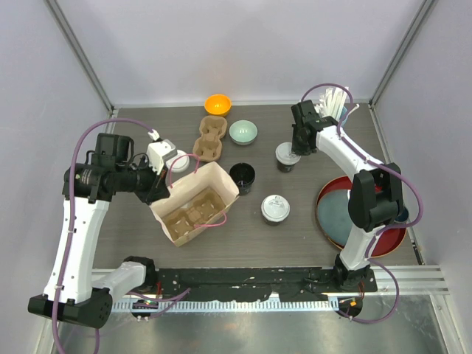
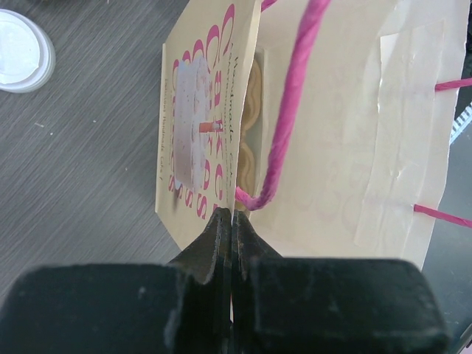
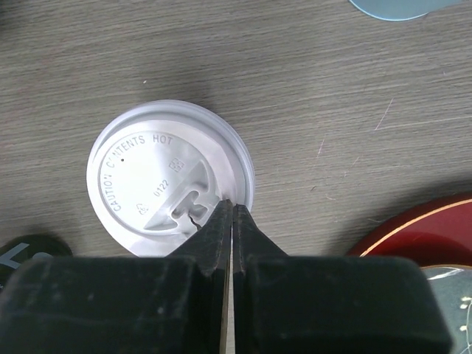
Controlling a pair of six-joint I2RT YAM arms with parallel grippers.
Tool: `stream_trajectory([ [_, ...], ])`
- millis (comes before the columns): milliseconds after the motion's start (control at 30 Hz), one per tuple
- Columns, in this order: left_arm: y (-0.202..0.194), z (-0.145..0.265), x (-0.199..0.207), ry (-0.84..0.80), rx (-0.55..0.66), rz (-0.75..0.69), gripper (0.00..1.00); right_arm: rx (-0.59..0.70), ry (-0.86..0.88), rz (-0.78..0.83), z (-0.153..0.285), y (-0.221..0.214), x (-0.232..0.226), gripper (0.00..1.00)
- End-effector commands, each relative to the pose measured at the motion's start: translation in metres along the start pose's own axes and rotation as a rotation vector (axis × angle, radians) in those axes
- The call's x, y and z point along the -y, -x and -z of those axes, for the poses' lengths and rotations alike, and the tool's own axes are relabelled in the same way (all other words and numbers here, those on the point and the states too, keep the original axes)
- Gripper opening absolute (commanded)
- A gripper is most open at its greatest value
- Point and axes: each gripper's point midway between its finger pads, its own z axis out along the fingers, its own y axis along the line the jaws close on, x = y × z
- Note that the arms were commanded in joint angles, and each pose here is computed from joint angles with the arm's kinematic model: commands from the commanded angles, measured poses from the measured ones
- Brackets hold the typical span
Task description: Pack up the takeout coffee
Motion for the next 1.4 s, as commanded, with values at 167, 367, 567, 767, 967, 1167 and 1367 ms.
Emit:
stream_trajectory([
  [167,-0.034,0.011,0.032,-0.109,-0.135,0.097,0.00,0.063,0.013,0.014,0.017,0.014,0.002,0.01],
  [367,-0.033,0.010,0.032,-0.113,-0.132,0.100,0.00,0.093,0.039,0.022,0.033,0.018,0.002,0.01],
  [567,-0.032,0.012,0.033,-0.111,-0.125,0.096,0.00,0.089,0.078,0.016,0.036,0.017,-0.001,0.01],
  [767,-0.032,0.012,0.033,-0.112,-0.128,0.098,0.00,0.072,0.086,0.005,0.030,0.014,0.002,0.01],
  [967,-0.031,0.012,0.033,-0.113,-0.127,0.101,0.00,0.115,0.119,-0.010,0.043,0.023,0.000,0.01],
  [1167,-0.030,0.010,0.033,-0.122,-0.123,0.110,0.00,0.152,0.154,-0.022,0.061,0.030,-0.002,0.02],
  [1367,-0.025,0.006,0.029,-0.108,-0.112,0.129,0.00,0.172,0.211,-0.028,0.090,0.034,-0.007,0.01],
])
